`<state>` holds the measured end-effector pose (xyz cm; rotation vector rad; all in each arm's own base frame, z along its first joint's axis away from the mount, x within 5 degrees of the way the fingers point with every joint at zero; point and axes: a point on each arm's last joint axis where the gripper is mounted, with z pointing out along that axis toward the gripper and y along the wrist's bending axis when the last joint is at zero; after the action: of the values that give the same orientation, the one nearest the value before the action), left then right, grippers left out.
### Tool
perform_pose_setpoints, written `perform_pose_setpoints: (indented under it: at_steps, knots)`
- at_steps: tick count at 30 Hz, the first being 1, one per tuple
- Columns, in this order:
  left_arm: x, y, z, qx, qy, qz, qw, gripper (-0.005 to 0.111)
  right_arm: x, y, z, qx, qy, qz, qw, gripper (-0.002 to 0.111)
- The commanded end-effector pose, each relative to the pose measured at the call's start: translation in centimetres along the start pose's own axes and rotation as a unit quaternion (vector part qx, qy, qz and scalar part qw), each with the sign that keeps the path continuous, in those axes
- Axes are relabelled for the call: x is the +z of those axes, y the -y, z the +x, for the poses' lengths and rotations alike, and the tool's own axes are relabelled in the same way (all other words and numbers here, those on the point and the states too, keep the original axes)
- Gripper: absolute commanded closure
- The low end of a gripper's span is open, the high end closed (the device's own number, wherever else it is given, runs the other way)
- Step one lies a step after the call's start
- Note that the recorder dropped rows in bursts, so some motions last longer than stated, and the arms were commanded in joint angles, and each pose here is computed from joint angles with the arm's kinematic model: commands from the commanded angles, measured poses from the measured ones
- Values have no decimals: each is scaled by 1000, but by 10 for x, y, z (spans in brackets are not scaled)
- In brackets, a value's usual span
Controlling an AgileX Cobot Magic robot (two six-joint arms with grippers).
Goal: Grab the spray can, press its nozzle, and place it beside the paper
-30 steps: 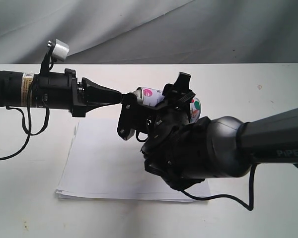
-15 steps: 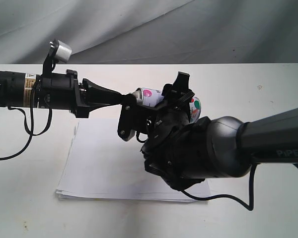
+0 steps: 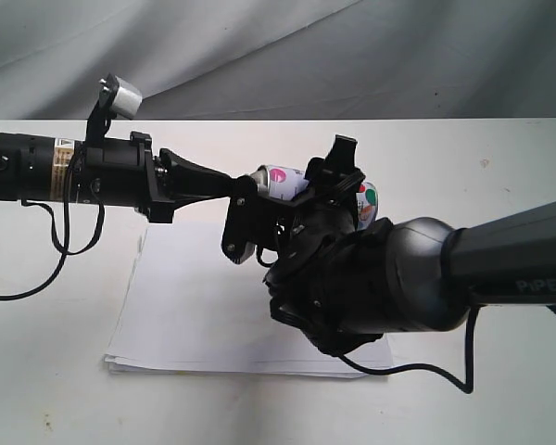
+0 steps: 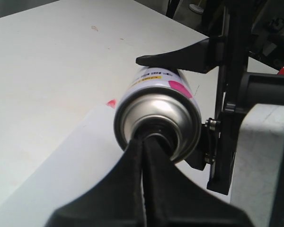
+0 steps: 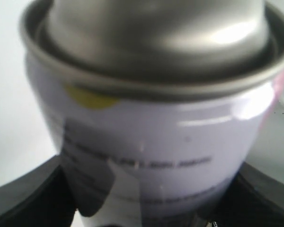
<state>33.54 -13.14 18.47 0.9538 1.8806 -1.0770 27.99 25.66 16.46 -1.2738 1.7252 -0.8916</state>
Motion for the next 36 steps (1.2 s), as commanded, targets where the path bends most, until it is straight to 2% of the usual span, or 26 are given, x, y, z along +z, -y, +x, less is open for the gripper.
perform_pose_setpoints:
  at_steps: [1, 24, 36]
  knots:
    - [3, 2, -2, 5, 1, 1, 1000, 107, -4, 10, -5, -5, 15, 26, 1000, 108]
    - [9, 7, -2, 9, -4, 10, 1000, 107, -4, 10, -5, -6, 17, 24, 1000, 108]
    - [9, 5, -1, 8, -8, -2, 1000, 107, -4, 10, -5, -8, 17, 24, 1000, 108]
